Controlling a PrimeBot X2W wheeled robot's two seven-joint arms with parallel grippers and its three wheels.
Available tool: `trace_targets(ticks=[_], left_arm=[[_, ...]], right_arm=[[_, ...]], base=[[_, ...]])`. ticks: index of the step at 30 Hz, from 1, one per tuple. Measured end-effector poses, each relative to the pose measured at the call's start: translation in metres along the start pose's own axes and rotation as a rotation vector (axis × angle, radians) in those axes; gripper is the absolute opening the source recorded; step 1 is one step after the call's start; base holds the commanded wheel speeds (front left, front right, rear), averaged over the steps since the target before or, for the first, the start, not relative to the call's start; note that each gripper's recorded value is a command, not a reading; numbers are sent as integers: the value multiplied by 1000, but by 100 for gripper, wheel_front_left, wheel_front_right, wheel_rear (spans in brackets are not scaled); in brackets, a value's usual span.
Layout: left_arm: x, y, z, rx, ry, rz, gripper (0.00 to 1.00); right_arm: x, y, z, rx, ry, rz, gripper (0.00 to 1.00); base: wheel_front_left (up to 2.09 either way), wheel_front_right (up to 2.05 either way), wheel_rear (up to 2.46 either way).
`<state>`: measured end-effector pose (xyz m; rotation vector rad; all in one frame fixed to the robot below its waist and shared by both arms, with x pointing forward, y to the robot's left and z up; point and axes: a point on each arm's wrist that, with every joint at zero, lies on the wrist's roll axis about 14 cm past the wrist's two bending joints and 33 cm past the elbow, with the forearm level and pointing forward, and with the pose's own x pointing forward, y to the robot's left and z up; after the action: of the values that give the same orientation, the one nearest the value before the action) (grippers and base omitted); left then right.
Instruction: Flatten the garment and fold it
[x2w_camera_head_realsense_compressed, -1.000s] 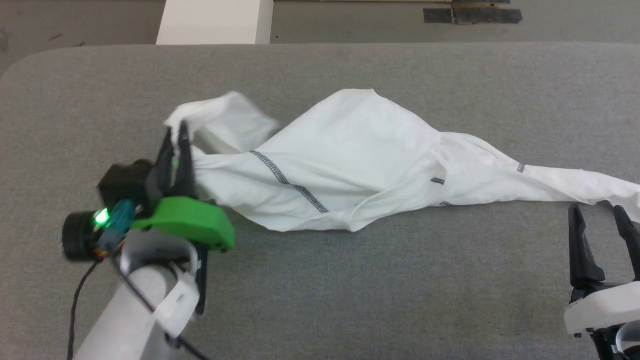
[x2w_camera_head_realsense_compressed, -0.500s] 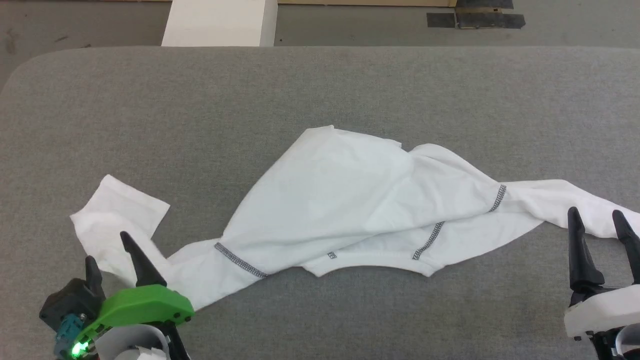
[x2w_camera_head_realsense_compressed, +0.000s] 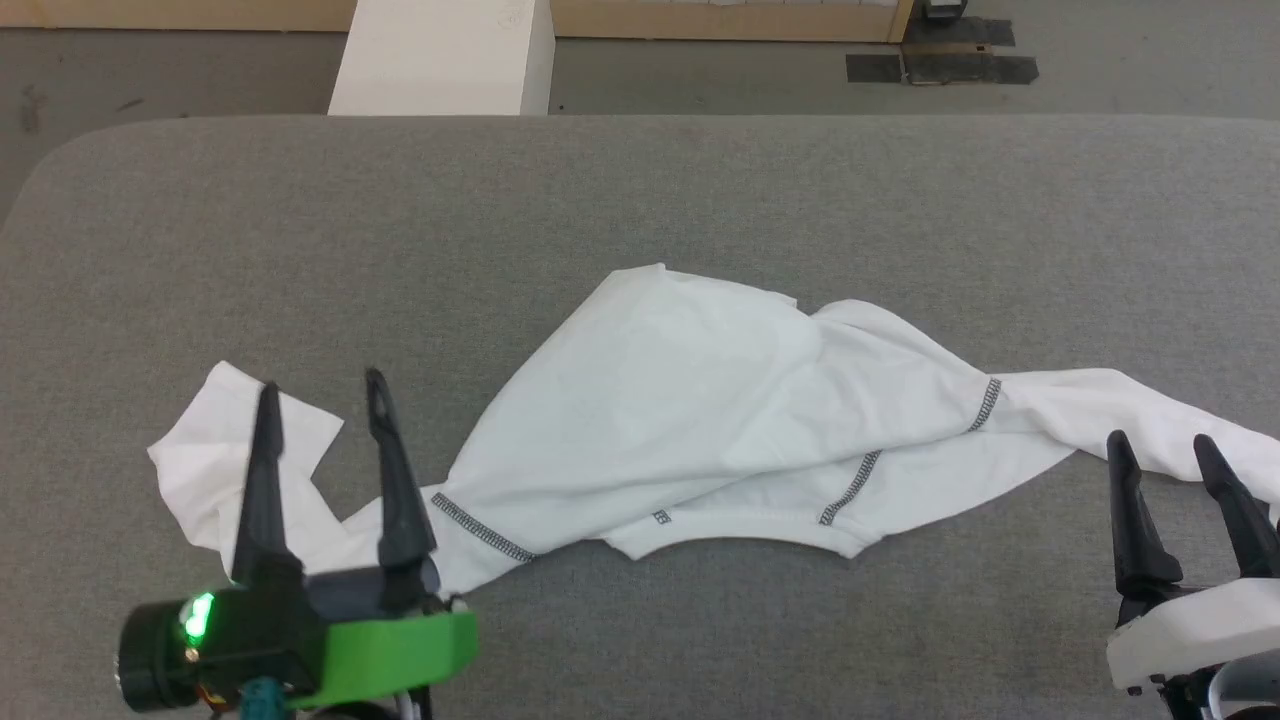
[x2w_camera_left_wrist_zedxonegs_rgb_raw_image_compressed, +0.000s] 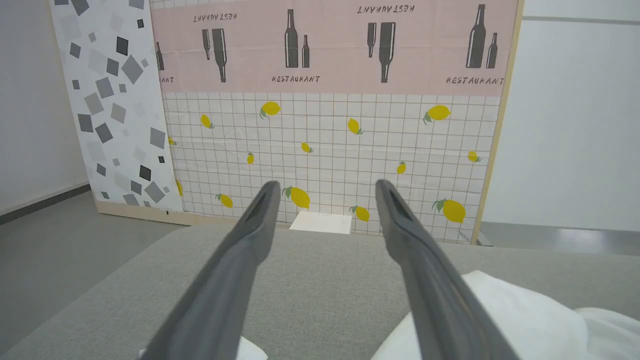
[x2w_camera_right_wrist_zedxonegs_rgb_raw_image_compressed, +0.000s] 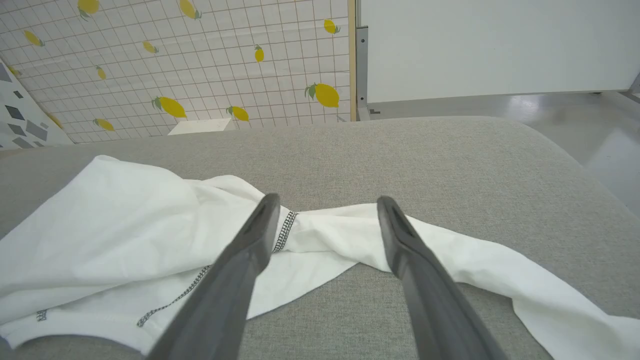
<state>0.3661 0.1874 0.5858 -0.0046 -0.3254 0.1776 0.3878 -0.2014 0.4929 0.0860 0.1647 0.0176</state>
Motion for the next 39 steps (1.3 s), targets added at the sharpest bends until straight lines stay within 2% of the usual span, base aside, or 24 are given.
trace_targets(ticks=[7,12,15,17,20,29,35,36,37,38,39], left_arm=[[-14,-12,-28,-7,98,-36,100],[-13,-12,-39,-5,130,-38,100],[-9,-16,-45,-13,142,-42,100],[-6,-19,-49,-19,148,-51,100],[-1,-21,-57,-21,165,-50,100],[1,-21,-81,-22,229,-33,100],[-3,-9,-87,0,256,16,100],[-4,-7,-88,2,261,23,100],[-5,-4,-88,4,266,36,100],[-6,-2,-89,4,271,45,100],[-7,-1,-89,4,274,50,100]], right_arm=[[6,10,-2,-7,24,34,100],[35,31,19,-41,20,155,100],[58,46,26,-42,64,239,100],[71,54,30,-107,97,291,100],[92,68,29,-136,161,362,100],[137,96,-25,-288,459,498,100],[133,115,-89,-316,716,584,100],[131,116,-97,-323,754,592,73],[128,118,-106,-325,793,603,31],[130,120,-108,-317,803,607,0],[131,121,-109,-320,805,610,0]], base=[[0,0,0],[0,0,0],[0,0,0],[0,0,0],[0,0,0],[0,0,0],[0,0,0],[0,0,0],[0,0,0],[0,0,0],[0,0,0]])
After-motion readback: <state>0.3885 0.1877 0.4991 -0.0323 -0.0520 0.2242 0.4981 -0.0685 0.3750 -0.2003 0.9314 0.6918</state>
